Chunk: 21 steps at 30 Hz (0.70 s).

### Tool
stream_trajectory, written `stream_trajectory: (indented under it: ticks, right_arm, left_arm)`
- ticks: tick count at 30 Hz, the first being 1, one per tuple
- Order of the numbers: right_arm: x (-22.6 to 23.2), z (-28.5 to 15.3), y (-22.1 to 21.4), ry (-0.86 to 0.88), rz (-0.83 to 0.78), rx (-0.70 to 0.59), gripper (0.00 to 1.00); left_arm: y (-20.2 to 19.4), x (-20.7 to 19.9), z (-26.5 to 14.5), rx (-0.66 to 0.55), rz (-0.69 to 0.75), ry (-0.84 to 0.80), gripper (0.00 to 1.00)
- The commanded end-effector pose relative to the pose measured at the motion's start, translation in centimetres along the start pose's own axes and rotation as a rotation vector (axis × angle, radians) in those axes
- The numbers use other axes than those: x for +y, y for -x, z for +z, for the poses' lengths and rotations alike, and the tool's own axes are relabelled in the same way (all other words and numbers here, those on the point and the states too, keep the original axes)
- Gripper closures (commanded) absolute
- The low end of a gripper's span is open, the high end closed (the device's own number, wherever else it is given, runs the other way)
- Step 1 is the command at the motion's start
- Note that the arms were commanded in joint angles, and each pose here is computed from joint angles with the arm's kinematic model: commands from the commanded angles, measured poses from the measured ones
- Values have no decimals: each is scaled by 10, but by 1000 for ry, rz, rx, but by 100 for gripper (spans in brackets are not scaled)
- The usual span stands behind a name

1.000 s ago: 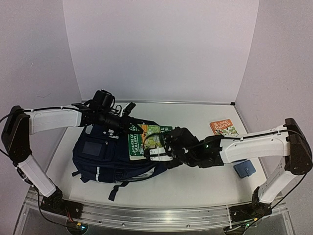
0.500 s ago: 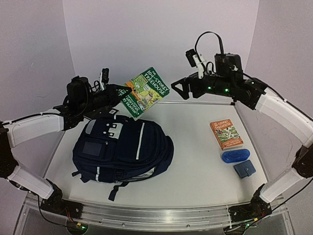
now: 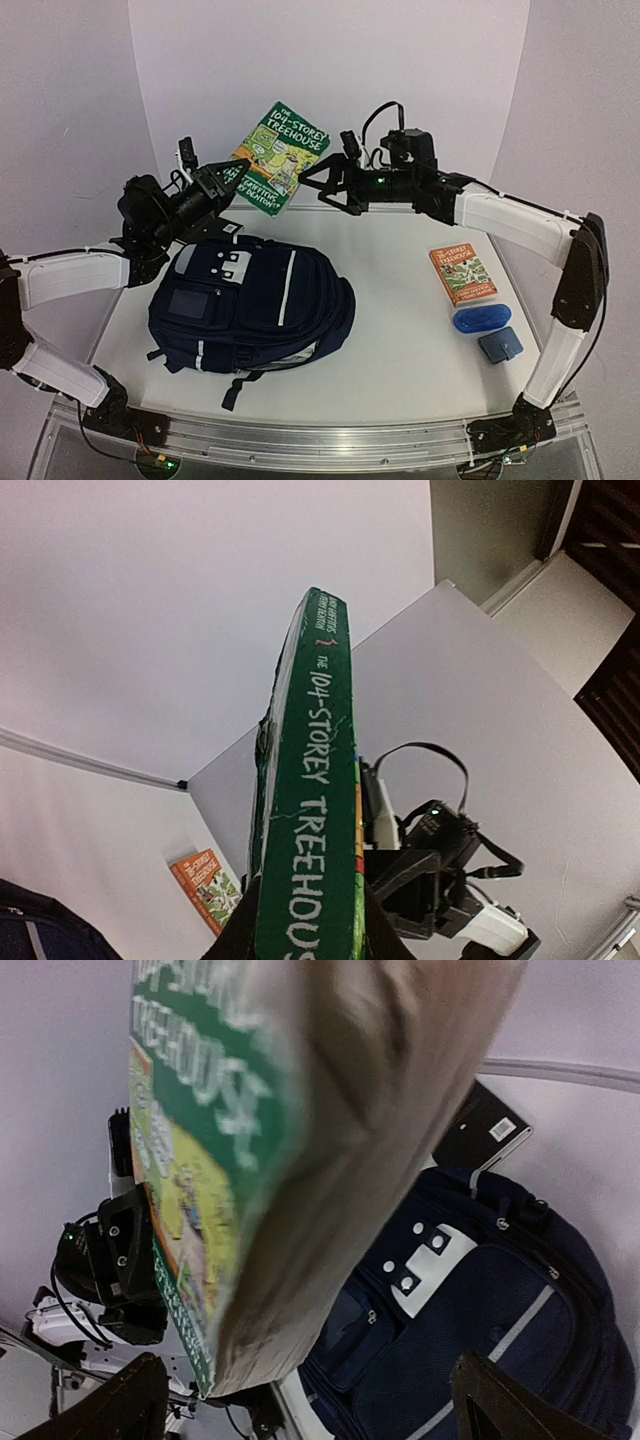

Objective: Pack the student bag
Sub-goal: Pick up the book from the center of the board.

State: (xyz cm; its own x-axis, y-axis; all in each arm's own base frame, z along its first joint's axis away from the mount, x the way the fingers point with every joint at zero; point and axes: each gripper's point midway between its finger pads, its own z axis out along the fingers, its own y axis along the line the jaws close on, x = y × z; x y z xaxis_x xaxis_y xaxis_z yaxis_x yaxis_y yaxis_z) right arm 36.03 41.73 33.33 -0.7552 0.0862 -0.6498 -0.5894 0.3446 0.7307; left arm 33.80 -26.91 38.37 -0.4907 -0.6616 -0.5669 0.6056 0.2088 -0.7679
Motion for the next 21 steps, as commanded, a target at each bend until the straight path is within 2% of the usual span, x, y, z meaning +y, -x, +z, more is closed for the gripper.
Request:
stream_trajectory:
  ticks: [1, 9, 14, 15, 21]
  right_arm:
    - [38, 5, 26, 196, 49, -63, 2]
    - [62, 6, 40, 350, 80, -93, 24]
    - [68, 4, 41, 379, 83, -96, 20]
    - [68, 4, 41, 380, 82, -97, 22]
    - [68, 3, 43, 377, 77, -105, 51]
  left_arm:
    - [41, -75, -18, -157, -6, -266, 100]
    - [32, -65, -16, -138, -83, -278, 100]
    - [29, -56, -13, -134, -120, -270, 100]
    - [29, -54, -13, -136, -128, -267, 100]
    - [17, -42, 0, -77, -149, -201, 100]
